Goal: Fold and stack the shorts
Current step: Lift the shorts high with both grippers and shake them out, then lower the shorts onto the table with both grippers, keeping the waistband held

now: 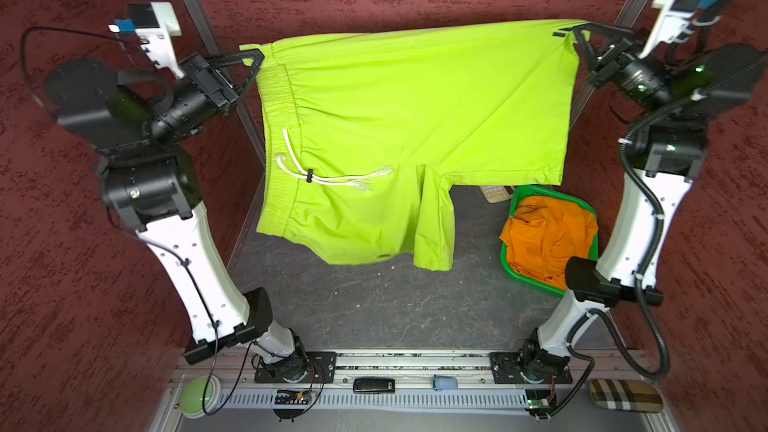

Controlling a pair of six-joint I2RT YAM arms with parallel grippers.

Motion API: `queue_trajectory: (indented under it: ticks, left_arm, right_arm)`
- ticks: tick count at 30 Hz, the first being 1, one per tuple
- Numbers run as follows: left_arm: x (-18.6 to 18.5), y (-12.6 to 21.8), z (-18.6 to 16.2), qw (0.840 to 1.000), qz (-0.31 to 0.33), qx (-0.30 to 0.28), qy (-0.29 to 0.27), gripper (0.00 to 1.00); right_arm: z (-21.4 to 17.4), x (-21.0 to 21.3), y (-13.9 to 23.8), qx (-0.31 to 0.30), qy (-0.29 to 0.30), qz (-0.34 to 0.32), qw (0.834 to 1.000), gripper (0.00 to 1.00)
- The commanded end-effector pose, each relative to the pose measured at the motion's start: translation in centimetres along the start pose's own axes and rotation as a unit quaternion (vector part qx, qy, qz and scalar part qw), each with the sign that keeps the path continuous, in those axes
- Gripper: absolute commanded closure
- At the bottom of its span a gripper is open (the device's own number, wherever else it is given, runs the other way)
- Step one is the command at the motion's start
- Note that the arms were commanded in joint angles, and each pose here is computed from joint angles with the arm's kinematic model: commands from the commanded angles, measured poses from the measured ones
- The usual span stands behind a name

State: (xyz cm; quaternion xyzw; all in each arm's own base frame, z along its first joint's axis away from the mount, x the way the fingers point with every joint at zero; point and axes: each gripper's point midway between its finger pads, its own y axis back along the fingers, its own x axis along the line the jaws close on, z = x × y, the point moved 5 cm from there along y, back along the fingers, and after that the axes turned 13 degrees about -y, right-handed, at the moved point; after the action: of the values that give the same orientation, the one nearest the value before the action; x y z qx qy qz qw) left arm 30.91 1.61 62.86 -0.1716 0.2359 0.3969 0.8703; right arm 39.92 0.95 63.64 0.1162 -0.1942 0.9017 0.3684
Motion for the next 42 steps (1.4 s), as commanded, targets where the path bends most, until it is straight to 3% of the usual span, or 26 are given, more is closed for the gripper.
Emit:
queue_trajectory:
  ticks: [1,8,12,16,21,28,32,37,42]
  left_arm:
    - [24.8,1.5,-4.4,0.929,0.327,-0.016,0.171,1.0]
    - [35.1,0.8,-16.6,0.872,0.402,0.124,0.249,1.0]
    - [37.9,1.2,-21.8,0.849,0.424,0.169,0.266,1.0]
    - [39.9,1.9,-23.7,0.83,0.447,0.195,0.271,1.0]
    - [40.4,1.6,-23.1,0.825,0.458,0.206,0.258,1.0]
    - [37.8,-0.2,-19.7,0.844,0.45,0.202,0.209,1.0]
    - [39.2,0.6,-21.3,0.835,0.453,0.212,0.229,1.0]
    - [41.8,2.3,-24.2,0.821,0.451,0.215,0.277,1.0]
    - [42.5,2.8,-25.2,0.82,0.443,0.214,0.292,1.0]
  right_arm:
    - [-9.7,-24.9,2.7,0.001,-0.128,-0.386,0.914,1.0]
    - [-23.8,-30.8,-2.2,0.14,-0.139,-0.419,0.886,1.0]
    - [-26.9,-32.1,-2.6,0.167,-0.135,-0.431,0.876,1.0]
    - [-27.5,-32.4,-2.8,0.172,-0.132,-0.43,0.876,1.0]
    - [-27.2,-32.1,-2.7,0.176,-0.119,-0.432,0.876,1.0]
    - [-23.5,-29.5,-3.2,0.147,-0.102,-0.416,0.892,1.0]
    - [-23.1,-27.6,-3.1,0.165,-0.107,-0.407,0.892,1.0]
    - [-26.0,-22.1,-3.6,0.23,-0.1,-0.39,0.886,1.0]
    - [-29.7,-15.4,-1.7,0.253,-0.118,-0.372,0.885,1.0]
